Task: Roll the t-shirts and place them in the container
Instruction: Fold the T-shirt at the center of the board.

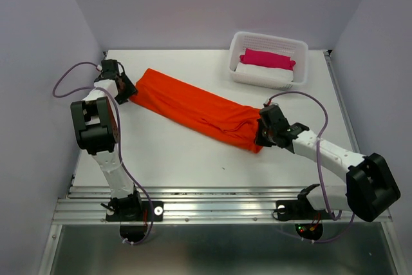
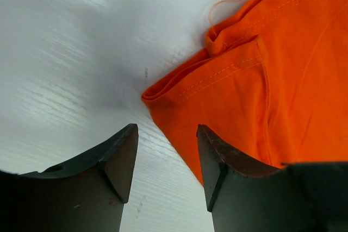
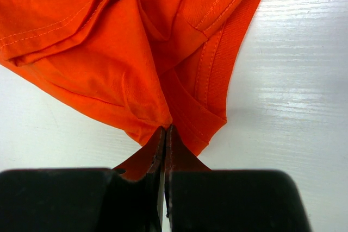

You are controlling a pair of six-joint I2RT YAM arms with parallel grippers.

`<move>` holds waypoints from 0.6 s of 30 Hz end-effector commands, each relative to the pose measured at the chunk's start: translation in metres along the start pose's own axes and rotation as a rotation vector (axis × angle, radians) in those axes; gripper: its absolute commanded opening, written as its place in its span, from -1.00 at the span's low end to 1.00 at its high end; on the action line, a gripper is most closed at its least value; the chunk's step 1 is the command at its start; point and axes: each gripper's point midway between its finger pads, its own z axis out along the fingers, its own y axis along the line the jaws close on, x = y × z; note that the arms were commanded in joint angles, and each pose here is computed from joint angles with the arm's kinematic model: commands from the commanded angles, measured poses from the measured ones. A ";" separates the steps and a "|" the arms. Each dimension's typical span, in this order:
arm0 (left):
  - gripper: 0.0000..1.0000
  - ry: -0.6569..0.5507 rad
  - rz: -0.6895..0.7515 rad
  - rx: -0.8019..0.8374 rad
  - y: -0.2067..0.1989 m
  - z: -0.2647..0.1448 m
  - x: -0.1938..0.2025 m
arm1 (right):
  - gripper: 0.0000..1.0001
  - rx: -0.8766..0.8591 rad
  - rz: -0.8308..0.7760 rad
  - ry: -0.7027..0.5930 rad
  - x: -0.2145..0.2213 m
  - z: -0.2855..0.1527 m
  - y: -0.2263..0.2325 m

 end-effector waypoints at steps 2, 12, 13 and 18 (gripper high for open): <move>0.16 -0.064 0.005 0.085 -0.019 -0.016 -0.021 | -0.99 -0.021 0.009 -0.025 -0.010 0.000 0.008; -0.09 -0.087 0.007 -0.003 -0.018 0.002 -0.031 | -0.99 -0.034 0.006 -0.009 -0.009 0.003 0.012; -0.09 -0.099 0.006 -0.036 -0.013 0.003 -0.034 | -0.99 -0.034 0.005 -0.010 -0.009 0.004 0.012; -0.12 -0.092 0.028 -0.086 -0.009 0.015 -0.029 | -0.99 -0.041 0.003 -0.003 -0.009 0.005 0.014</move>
